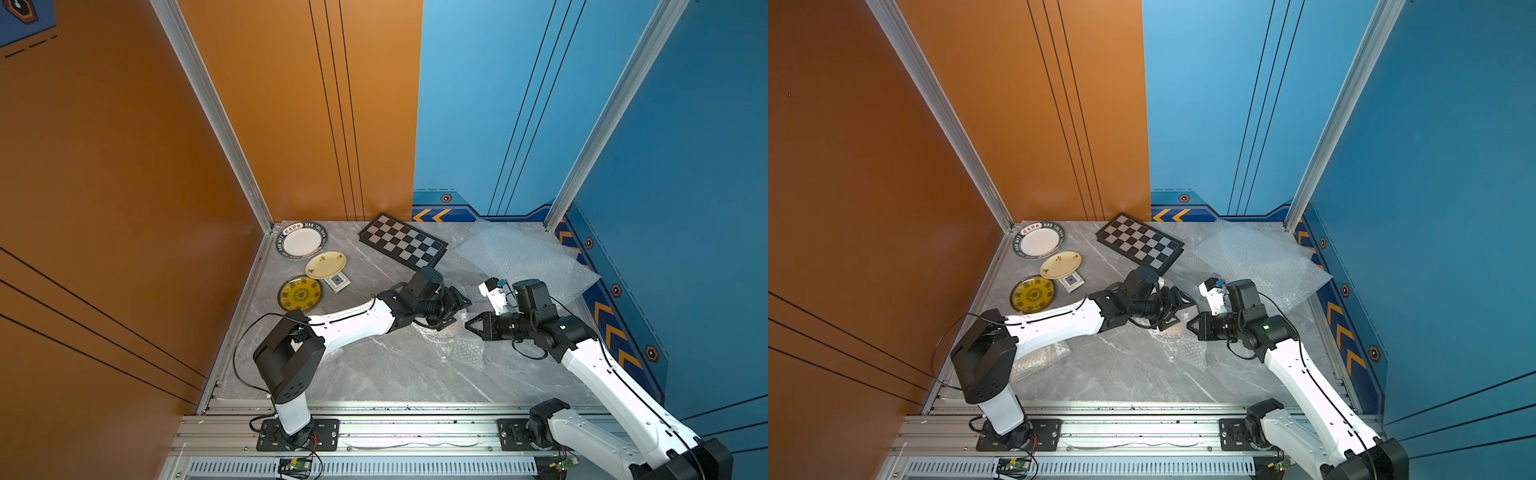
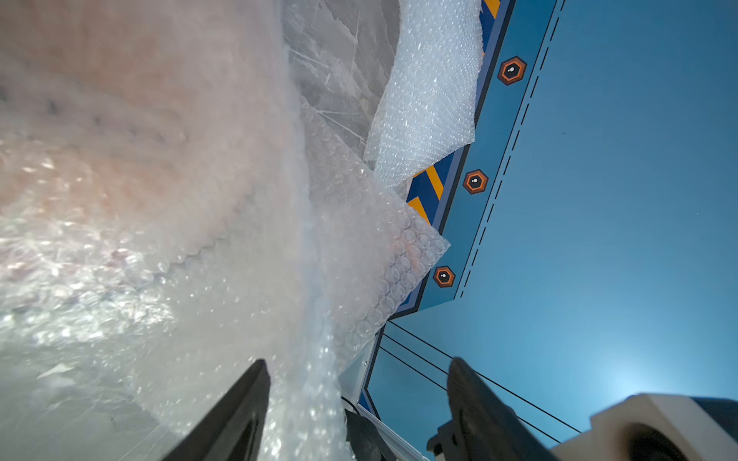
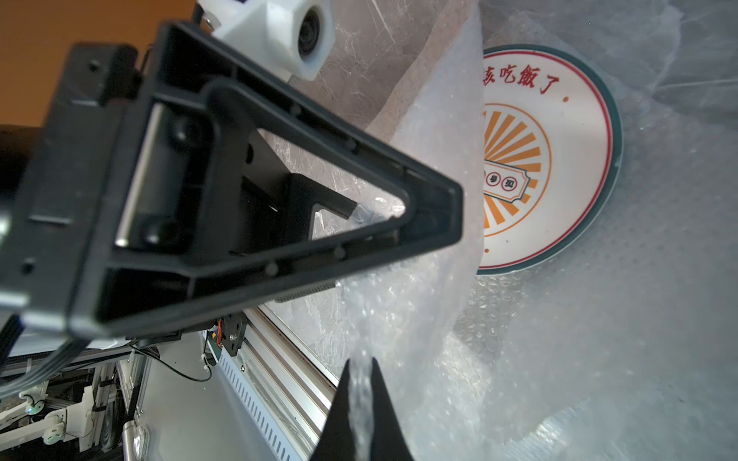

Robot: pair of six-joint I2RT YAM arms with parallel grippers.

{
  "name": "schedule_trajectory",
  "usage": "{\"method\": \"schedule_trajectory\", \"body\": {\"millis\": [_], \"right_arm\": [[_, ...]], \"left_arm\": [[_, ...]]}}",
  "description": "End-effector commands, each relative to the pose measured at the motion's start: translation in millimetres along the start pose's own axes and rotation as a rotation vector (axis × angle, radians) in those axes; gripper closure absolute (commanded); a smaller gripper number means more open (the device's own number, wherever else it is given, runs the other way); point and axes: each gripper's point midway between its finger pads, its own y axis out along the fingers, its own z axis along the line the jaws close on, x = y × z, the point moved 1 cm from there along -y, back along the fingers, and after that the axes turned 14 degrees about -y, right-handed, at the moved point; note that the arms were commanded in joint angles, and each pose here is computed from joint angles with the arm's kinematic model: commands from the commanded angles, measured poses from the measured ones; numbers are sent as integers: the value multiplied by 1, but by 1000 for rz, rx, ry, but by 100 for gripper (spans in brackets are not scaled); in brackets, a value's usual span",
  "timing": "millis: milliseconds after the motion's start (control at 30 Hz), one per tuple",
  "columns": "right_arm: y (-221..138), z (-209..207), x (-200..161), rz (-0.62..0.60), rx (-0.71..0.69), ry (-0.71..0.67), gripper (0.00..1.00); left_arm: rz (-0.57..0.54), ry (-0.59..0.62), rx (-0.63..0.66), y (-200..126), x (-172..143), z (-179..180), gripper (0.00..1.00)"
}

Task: Unpack dinner plates from bubble wrap
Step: Unwrap the bubble wrap at the center of the board.

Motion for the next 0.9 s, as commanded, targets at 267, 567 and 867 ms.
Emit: {"method": "schedule_trajectory", "body": {"millis": [267, 567, 867], "right_arm": [[-2, -4, -7, 6, -16, 5, 89], [-48, -3, 11, -117, -43, 136, 61], [-78, -52, 0, -60, -348, 416, 34]], "left_arm": [[52, 11, 13, 8, -12, -1, 69], [43, 16, 7, -2, -13, 5, 100], [26, 45, 6, -26, -31, 17, 100]]}}
